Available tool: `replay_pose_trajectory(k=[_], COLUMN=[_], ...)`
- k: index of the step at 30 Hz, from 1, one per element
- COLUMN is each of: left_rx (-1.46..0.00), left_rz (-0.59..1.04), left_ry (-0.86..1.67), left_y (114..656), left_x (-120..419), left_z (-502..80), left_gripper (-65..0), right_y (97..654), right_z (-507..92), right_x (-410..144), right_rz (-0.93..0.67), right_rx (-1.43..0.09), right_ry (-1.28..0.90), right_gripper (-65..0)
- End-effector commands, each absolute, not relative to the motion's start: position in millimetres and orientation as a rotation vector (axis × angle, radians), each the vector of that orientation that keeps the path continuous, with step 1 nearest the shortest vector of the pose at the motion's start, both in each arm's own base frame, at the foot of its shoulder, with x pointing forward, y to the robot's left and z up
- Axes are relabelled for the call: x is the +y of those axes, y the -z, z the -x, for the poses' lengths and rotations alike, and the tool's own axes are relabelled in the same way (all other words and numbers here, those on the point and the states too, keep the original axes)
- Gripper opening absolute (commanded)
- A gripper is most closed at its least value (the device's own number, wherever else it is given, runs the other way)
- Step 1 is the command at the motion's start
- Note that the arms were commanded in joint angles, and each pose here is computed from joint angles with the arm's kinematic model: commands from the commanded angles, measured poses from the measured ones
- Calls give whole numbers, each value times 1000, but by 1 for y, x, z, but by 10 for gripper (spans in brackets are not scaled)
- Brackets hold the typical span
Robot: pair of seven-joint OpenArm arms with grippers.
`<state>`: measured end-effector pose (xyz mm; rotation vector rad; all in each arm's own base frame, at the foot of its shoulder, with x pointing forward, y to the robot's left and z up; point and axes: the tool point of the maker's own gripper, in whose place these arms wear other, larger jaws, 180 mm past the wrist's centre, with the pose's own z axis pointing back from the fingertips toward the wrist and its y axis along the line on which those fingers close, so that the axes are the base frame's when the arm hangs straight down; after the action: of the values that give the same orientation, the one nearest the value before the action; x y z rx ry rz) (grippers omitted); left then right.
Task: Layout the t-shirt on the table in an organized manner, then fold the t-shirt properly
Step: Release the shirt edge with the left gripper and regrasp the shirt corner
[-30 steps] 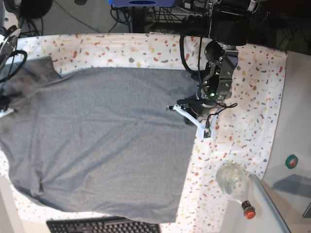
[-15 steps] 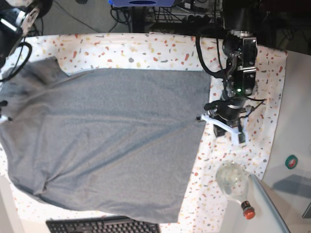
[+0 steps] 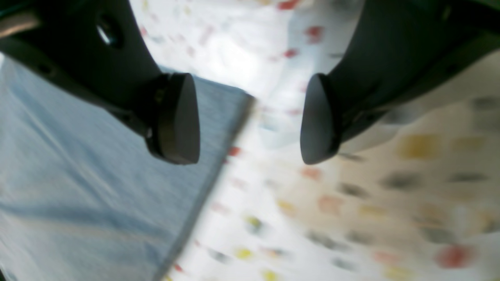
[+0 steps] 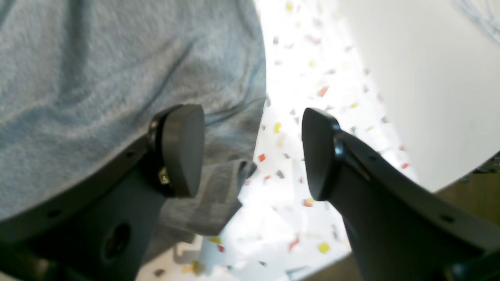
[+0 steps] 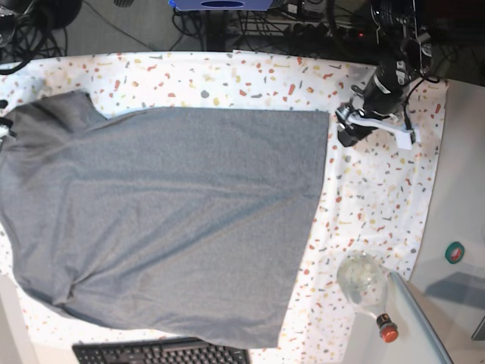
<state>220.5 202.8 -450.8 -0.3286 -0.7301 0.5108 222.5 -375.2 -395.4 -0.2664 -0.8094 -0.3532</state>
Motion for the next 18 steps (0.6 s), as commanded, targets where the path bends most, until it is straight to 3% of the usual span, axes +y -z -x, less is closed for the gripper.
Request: replay_pose_trajectory(k=[1,7,15,16,18], left_rx=[-748,-690,-654,-652,-650], left_rz=[342,413,460,464,468], left_ry=[-491,-436,-376,-374,-369], left_y=[449,470,475,475,475], left_x=[203,179,151,149,147], left_z=[-223,-220,-216,-216,-216], left_gripper=[-260,-260,-265,-278,-377], right_y=[379,399,434,438,443], right_z=[-235,-236,-231,-231,-228], right_x=[-382,-413,-434,-429,-421], right_rz=[274,64,-58,-81,-108], right_rx=[-875,-919,-759,-741,-695], right_ry=[349,616,680,660,637], right_gripper=[-276,-252,-252,-252,-252])
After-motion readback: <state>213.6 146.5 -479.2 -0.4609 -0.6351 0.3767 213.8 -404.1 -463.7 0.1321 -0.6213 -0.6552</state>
